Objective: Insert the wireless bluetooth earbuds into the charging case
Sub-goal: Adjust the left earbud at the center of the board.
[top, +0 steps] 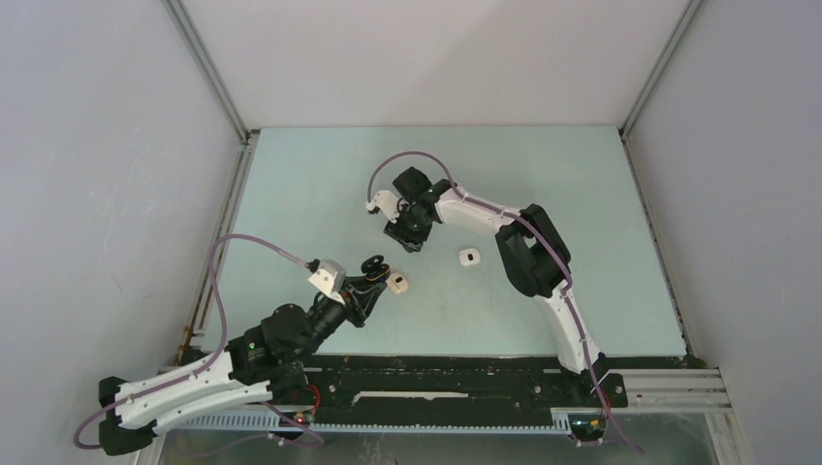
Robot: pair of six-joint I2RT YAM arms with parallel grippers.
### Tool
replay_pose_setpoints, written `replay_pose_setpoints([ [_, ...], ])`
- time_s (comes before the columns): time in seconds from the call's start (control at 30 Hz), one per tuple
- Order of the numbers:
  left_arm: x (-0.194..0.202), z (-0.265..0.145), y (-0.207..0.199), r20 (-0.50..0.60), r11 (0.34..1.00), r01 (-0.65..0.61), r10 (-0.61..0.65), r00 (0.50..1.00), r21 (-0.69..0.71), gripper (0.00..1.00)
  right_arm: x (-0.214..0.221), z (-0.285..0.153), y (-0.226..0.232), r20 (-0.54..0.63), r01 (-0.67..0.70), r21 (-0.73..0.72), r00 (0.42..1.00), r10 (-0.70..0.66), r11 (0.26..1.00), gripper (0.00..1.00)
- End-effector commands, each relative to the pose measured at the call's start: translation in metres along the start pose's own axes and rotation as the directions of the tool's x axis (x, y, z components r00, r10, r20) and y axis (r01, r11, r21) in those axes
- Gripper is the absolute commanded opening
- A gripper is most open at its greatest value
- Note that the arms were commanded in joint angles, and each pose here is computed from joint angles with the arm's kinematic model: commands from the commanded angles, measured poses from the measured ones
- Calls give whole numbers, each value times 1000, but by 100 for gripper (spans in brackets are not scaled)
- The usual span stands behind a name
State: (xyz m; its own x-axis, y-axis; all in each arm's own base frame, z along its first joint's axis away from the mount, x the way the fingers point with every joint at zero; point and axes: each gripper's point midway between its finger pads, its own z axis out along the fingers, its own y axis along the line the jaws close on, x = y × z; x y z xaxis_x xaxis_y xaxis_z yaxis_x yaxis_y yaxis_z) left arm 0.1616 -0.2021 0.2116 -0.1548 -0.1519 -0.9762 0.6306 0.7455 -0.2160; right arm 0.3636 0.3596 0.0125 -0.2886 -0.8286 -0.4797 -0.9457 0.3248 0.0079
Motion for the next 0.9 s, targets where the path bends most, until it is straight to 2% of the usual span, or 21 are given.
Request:
replay_pose_setpoints([
  [0.0,-17,0,-4,49,1000,21,-22,999,13,0,0,12,-3,-7,-29,-16,1000,29,999,47],
  [0.57,-12,1,-4,38,1000,28,-29,999,11,0,14,17,-3,-14,-89,-97,996,88,991,29],
  [0.73,-12,1,-5,37,999,31,-31,999,13,0,11,5,-7,-2,-113,-61,994,113,992,14],
  [0.87,-11,1,-3,43,999,40,-40,998,8,0,5,-38,-14,70,-131,3,989,130,991,1],
])
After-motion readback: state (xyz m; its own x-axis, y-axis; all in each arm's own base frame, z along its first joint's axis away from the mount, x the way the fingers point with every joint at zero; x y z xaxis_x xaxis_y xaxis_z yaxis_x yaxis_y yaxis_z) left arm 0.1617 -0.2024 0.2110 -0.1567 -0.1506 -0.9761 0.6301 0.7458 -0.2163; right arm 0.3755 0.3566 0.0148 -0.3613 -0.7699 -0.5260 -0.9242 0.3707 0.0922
